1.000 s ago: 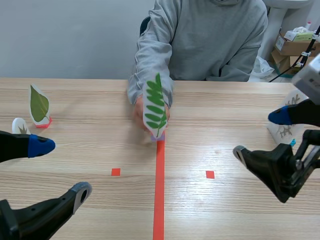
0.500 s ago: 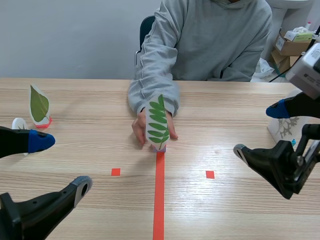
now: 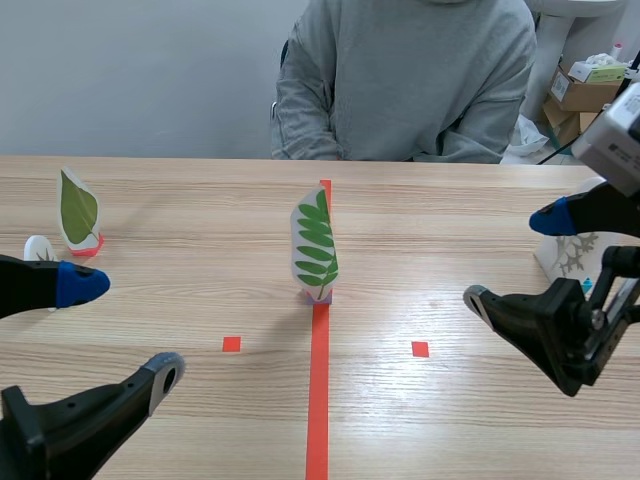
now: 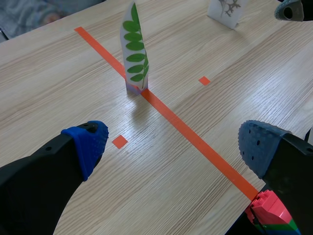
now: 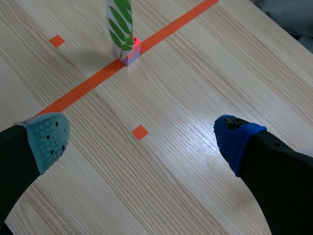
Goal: Do the leaf sorting experiment
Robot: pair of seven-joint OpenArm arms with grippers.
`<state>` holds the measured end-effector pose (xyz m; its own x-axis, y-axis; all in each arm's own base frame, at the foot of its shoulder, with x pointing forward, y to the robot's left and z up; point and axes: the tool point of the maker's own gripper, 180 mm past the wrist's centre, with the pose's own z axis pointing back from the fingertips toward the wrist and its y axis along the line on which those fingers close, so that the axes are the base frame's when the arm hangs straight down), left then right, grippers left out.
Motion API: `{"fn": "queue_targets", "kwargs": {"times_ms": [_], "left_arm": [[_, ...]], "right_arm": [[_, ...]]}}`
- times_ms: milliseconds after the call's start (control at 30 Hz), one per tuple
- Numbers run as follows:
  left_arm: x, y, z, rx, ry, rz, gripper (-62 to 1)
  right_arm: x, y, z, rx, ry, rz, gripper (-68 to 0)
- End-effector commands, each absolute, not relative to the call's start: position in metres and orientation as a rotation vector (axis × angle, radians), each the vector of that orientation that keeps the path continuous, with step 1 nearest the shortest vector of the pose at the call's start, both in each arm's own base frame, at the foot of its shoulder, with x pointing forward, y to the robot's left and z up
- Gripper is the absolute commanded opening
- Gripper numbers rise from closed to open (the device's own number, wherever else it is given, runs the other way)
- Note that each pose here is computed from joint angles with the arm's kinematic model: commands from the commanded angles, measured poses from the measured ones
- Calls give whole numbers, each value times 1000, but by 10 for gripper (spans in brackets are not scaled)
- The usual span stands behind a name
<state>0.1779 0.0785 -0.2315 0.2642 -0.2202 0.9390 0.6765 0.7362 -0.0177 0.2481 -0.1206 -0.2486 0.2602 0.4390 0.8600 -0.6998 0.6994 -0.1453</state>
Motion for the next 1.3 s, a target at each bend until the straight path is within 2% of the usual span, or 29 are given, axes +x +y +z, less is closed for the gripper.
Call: {"fn": "queue_targets", "kwargs": {"times_ms": [0, 1267], "left_arm": [[178, 74, -225, -493, -1178, -623, -43], [178, 74, -225, -492, -1178, -624, -43]], "right_arm": [[252, -117, -238, 291, -1089, 794, -67], [251, -120, -243, 269, -1067, 804, -67]]}}
